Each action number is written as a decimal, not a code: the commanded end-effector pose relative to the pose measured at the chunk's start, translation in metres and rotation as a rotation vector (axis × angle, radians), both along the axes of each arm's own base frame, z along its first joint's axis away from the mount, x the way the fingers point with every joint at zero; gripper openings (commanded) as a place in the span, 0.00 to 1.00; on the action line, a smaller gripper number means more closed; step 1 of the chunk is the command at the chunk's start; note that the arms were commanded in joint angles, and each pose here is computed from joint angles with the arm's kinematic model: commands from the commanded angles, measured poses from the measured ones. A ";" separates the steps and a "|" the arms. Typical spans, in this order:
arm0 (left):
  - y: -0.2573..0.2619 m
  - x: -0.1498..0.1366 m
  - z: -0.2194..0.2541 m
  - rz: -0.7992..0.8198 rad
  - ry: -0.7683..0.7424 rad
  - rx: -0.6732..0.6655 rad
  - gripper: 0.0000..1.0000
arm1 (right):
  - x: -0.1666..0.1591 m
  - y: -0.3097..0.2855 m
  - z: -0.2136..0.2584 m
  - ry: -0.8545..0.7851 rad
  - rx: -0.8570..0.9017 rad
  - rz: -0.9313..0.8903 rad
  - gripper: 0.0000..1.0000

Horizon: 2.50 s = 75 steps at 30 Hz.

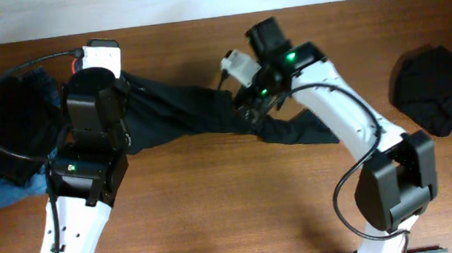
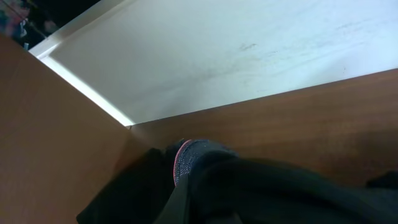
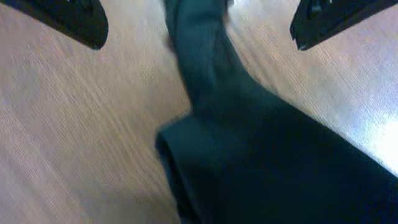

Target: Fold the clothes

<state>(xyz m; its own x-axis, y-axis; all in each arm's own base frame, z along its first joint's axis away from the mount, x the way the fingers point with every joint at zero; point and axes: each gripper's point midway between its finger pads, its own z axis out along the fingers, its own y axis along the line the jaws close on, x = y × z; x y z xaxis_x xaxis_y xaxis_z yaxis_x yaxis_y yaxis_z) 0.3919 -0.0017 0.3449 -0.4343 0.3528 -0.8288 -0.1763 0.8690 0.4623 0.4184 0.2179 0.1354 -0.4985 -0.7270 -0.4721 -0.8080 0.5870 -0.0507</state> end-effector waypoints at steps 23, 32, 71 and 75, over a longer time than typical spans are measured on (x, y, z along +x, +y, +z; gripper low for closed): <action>0.006 -0.003 0.014 0.022 -0.033 0.006 0.01 | -0.027 0.050 -0.052 0.033 -0.005 0.071 1.00; 0.006 -0.004 0.014 0.022 -0.033 0.006 0.01 | 0.004 0.029 -0.057 -0.054 -0.090 -0.132 0.04; 0.005 -0.147 0.186 -0.108 -0.549 -0.181 0.01 | -0.132 -0.211 0.356 -0.715 0.038 -0.791 0.04; 0.012 -0.159 0.190 -0.092 -0.574 -0.189 0.00 | -0.146 -0.215 0.366 -0.747 0.061 -0.795 0.04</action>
<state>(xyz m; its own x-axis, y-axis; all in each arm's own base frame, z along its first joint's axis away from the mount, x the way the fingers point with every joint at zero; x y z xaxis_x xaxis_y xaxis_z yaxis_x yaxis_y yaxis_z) 0.2565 -0.0151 0.5176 0.0875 0.2222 -0.9711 -0.1735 0.9633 0.2048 0.2895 0.0227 0.4844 -0.4184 -0.3210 -0.8496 -0.0674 0.9439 -0.3234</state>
